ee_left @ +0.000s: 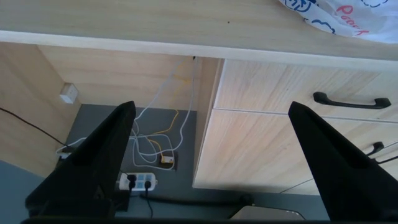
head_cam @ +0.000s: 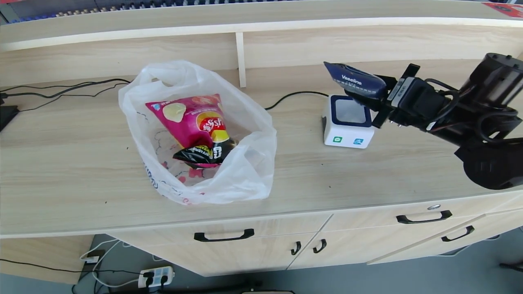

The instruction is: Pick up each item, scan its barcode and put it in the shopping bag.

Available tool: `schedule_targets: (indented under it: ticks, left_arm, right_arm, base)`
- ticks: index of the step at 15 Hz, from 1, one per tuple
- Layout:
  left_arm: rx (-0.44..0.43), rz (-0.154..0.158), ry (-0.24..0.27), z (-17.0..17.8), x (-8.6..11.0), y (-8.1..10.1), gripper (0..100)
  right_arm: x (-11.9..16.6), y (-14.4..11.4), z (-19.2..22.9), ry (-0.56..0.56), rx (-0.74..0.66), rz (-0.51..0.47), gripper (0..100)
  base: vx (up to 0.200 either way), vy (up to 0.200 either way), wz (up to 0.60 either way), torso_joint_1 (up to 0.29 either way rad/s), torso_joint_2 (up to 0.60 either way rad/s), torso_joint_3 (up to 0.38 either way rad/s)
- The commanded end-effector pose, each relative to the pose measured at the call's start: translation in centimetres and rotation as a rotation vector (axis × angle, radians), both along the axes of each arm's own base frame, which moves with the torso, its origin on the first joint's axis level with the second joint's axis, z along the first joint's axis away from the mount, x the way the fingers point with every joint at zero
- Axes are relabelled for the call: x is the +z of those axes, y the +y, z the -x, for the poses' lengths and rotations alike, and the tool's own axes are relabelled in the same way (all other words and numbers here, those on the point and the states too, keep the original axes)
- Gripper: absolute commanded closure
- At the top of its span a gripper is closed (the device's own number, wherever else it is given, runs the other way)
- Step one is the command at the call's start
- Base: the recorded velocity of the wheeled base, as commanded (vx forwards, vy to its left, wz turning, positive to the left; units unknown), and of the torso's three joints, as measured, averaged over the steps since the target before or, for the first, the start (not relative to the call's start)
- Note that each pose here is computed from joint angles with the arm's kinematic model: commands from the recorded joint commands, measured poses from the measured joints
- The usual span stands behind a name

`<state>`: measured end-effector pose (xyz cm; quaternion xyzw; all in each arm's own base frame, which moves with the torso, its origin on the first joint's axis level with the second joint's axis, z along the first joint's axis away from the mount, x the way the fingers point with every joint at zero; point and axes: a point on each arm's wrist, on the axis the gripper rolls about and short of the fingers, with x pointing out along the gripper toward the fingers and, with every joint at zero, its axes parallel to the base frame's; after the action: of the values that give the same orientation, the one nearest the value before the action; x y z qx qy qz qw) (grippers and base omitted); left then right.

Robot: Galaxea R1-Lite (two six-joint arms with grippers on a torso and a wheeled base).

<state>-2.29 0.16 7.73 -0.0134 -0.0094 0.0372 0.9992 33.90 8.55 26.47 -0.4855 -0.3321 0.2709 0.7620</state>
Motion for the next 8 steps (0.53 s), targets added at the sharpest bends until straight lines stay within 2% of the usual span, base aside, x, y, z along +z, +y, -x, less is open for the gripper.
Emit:
schedule_targets:
  ticks: [1, 8]
  left_arm:
    - [-0.001, -0.002, 0.001, 0.0, 0.0, 0.0, 0]
    - [0.0, 0.0, 0.001, 0.0, 0.0, 0.0, 0]
  right_arm:
    - [-0.3, -0.5, -0.7, 0.0, -0.011, 0.007, 100]
    - [-0.2, -1.8, -0.9, -0.008, -0.013, 0.022, 100]
  base:
    - [0.0, 0.0, 0.0, 0.0, 0.0, 0.0]
    - [0.0, 0.0, 0.0, 0.0, 0.0, 0.0]
